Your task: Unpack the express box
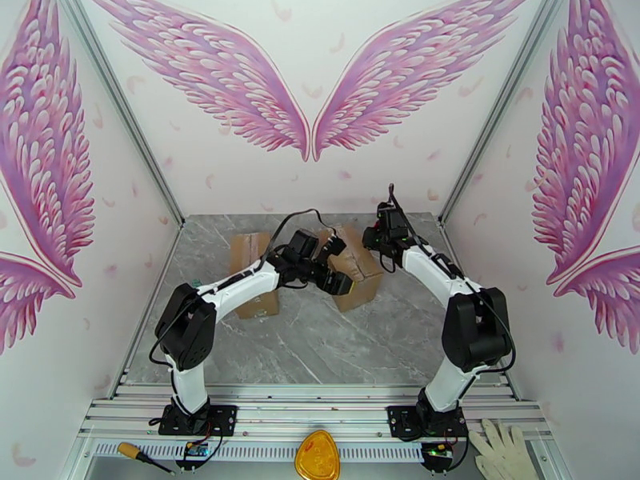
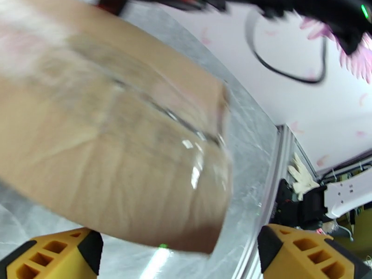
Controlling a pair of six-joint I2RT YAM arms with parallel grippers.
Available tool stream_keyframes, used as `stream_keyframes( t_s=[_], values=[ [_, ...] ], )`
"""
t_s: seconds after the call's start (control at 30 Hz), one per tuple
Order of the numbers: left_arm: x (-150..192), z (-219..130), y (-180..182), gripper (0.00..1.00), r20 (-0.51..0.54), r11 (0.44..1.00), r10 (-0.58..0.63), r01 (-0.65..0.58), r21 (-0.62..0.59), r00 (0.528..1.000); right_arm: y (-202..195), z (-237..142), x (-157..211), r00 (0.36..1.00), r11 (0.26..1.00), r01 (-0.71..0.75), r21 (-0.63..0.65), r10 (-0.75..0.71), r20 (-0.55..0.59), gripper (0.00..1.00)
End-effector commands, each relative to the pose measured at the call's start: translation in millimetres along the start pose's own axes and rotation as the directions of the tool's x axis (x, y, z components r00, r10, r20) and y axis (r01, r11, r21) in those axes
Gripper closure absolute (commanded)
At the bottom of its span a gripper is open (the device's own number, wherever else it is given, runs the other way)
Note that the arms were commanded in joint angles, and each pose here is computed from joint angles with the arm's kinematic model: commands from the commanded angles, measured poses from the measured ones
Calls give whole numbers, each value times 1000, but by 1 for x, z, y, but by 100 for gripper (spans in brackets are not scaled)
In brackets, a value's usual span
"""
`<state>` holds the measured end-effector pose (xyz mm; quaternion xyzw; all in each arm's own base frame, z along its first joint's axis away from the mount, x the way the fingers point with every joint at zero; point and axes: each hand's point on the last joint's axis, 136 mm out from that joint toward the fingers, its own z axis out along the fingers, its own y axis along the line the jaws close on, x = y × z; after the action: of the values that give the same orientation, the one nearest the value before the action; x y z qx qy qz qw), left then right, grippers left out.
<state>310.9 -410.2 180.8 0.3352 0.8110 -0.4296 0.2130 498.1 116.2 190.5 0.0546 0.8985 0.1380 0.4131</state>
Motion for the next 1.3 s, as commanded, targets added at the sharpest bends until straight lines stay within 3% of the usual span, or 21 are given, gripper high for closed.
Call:
stream_keyframes(
  t_s=[0.0, 0.17, 0.3, 0.5, 0.67, 0.77, 0.87, 1.03, 1.13, 1.27],
  values=[
    [-11, -10, -36, 5, 59, 994, 98, -101, 42, 993, 80, -16, 9, 996, 948, 40, -316, -62, -59, 100],
    [4, -19, -50, 4, -5, 979, 205, -205, -14, 979, 88, -22, 12, 990, 930, 69, -362, -108, -87, 100],
    [9, -36, -48, 4, -53, 948, 299, -303, -96, 953, 80, -27, 3, 993, 948, 64, -312, -92, -77, 100],
    [10, -70, -50, 2, -107, 852, 475, -487, -191, 873, 63, -53, -36, 999, 970, 20, -244, -12, 38, 100],
    [9, -84, -48, 1, -131, 786, 552, -566, -248, 824, 57, -70, -47, 997, 976, -7, -219, 23, 69, 100],
    [-5, -96, -44, 1, -134, 691, 641, -644, -328, 756, 36, -89, -51, 986, 972, -121, -199, 141, 91, 100],
    [-29, -108, -29, 1, -177, 551, 714, -700, -455, 677, 9, -117, -49, 946, 939, -264, -218, 297, 131, 100],
    [-40, -98, -30, 1, -235, 346, 852, -841, -416, 467, -26, -155, -14, 857, 859, -448, -247, 491, 156, 100],
    [-24, -85, -38, 1, -240, 270, 909, -919, -287, 342, -33, -170, 8, 810, 815, -512, -272, 563, 163, 100],
    [-5, -70, -40, 1, -221, 261, 930, -950, -169, 295, -34, -179, 31, 751, 749, -574, -332, 642, 150, 100]
  ],
)
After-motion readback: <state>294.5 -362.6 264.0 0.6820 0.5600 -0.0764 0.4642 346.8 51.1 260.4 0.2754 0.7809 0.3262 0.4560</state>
